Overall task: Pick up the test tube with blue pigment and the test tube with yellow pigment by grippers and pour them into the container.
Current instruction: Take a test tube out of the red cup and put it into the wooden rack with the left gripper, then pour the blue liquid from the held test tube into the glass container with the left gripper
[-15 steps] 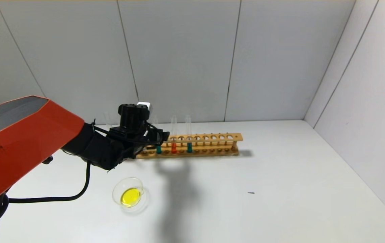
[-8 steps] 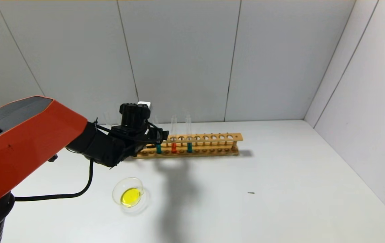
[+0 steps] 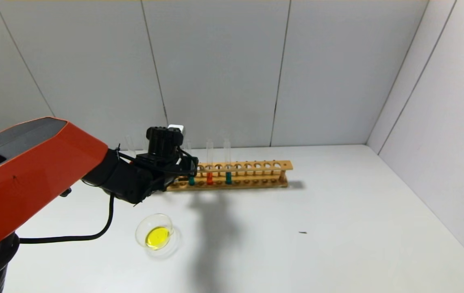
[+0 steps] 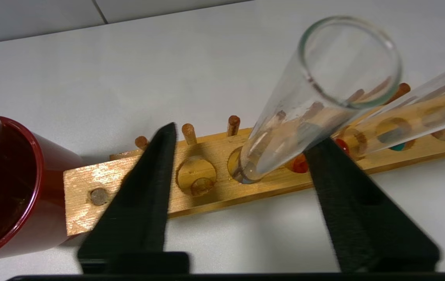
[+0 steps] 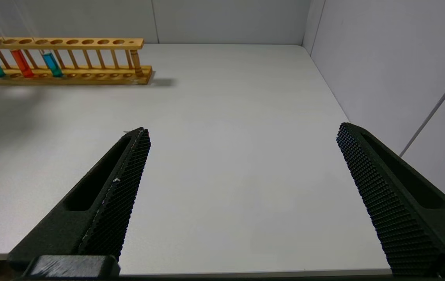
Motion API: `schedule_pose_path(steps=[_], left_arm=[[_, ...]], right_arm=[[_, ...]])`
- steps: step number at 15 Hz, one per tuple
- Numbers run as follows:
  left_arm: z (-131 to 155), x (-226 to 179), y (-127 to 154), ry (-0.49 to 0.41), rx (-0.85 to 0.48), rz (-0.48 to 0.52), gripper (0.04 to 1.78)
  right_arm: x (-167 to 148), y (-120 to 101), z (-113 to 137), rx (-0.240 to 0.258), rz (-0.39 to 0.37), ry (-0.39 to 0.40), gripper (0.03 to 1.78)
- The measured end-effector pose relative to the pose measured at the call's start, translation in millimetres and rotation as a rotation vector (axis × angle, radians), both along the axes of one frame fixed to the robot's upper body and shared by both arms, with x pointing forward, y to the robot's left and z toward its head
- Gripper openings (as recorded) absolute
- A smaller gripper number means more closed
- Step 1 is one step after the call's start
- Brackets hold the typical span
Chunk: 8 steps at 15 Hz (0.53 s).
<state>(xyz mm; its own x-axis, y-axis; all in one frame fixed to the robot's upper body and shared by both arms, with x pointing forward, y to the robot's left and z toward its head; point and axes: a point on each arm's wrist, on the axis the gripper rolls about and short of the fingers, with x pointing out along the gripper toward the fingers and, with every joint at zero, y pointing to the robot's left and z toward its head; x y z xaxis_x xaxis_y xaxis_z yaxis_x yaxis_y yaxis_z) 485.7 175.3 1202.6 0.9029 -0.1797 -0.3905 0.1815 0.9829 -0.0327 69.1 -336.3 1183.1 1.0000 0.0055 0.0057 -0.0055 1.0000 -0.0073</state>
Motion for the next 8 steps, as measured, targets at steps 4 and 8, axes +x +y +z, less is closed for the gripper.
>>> schedule_pose_path(steps=[4, 8], left_arm=[[-0.1, -0.2, -0.3, 0.000, 0.002, -0.001, 0.36], [2.0, 0.5, -0.4, -0.005, 0.002, -0.001, 0.30]], right_arm=[[0.0, 0.0, 0.0, 0.000, 0.000, 0.000, 1.75], [0.0, 0.0, 0.0, 0.000, 0.000, 0.000, 1.75]])
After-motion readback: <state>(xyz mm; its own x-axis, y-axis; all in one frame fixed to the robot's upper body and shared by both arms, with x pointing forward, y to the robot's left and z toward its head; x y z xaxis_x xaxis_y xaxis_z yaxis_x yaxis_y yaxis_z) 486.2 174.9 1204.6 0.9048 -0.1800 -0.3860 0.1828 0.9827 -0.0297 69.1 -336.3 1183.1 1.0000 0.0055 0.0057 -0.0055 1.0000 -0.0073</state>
